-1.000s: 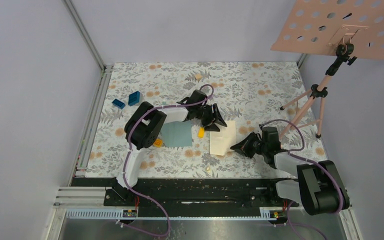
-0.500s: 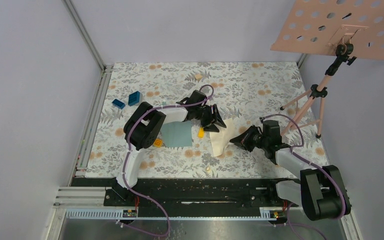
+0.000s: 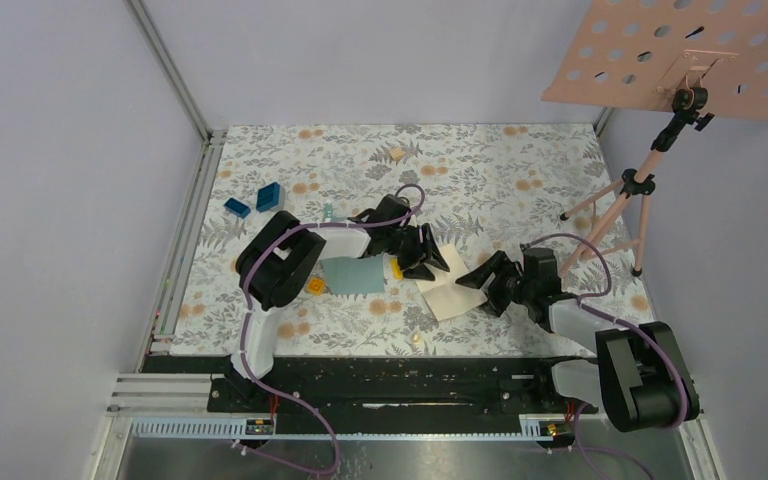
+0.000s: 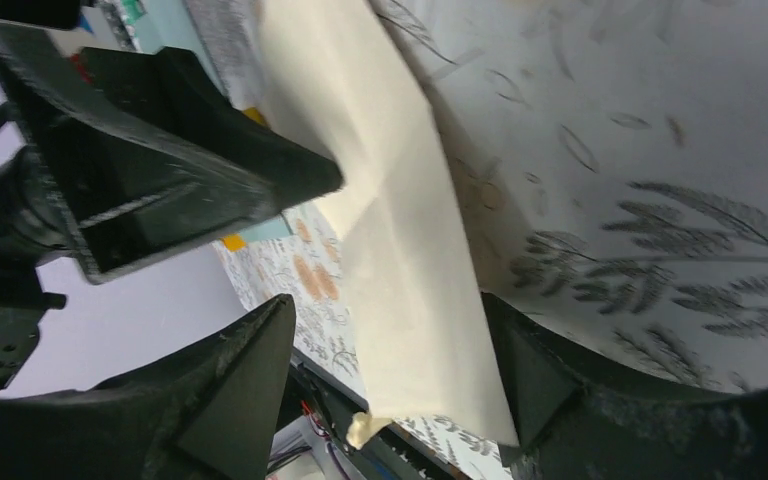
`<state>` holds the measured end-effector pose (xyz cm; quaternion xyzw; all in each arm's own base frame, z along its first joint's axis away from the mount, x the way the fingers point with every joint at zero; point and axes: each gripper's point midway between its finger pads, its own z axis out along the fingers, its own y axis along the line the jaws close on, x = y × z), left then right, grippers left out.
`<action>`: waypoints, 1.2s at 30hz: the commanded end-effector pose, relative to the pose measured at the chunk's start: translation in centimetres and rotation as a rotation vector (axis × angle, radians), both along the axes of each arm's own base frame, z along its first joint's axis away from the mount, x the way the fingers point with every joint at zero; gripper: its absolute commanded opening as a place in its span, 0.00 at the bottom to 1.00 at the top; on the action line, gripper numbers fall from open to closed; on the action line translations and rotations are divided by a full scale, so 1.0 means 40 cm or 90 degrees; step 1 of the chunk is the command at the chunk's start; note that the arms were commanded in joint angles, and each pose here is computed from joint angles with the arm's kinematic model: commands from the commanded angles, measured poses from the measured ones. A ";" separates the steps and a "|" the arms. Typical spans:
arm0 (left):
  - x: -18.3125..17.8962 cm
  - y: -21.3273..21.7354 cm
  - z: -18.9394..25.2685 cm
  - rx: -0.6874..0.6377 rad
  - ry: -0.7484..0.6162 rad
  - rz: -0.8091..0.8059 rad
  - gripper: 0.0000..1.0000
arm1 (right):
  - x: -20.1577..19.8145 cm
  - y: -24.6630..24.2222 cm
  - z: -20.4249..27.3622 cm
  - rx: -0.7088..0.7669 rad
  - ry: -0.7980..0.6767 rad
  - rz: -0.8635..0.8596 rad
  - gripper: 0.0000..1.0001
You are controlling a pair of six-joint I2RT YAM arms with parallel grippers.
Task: Place the letter into the envelope and seal it
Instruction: Fold the letter at the center of the board.
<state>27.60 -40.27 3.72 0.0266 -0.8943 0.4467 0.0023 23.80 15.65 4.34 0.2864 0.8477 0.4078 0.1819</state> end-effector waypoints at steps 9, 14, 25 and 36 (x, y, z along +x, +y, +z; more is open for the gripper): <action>-0.050 0.016 -0.065 0.059 0.023 0.063 0.54 | -0.078 -0.038 -0.055 -0.028 -0.004 -0.096 0.71; -0.077 -0.024 -0.061 0.011 0.047 0.067 0.53 | -0.089 -0.042 -0.058 -0.016 -0.031 -0.143 0.63; -0.111 -0.022 -0.044 0.006 0.051 0.121 0.52 | -0.073 -0.050 -0.040 0.002 -0.060 -0.215 0.47; -0.193 -0.051 0.020 -0.021 0.044 0.132 0.52 | -0.091 -0.082 -0.031 -0.106 -0.061 -0.212 0.00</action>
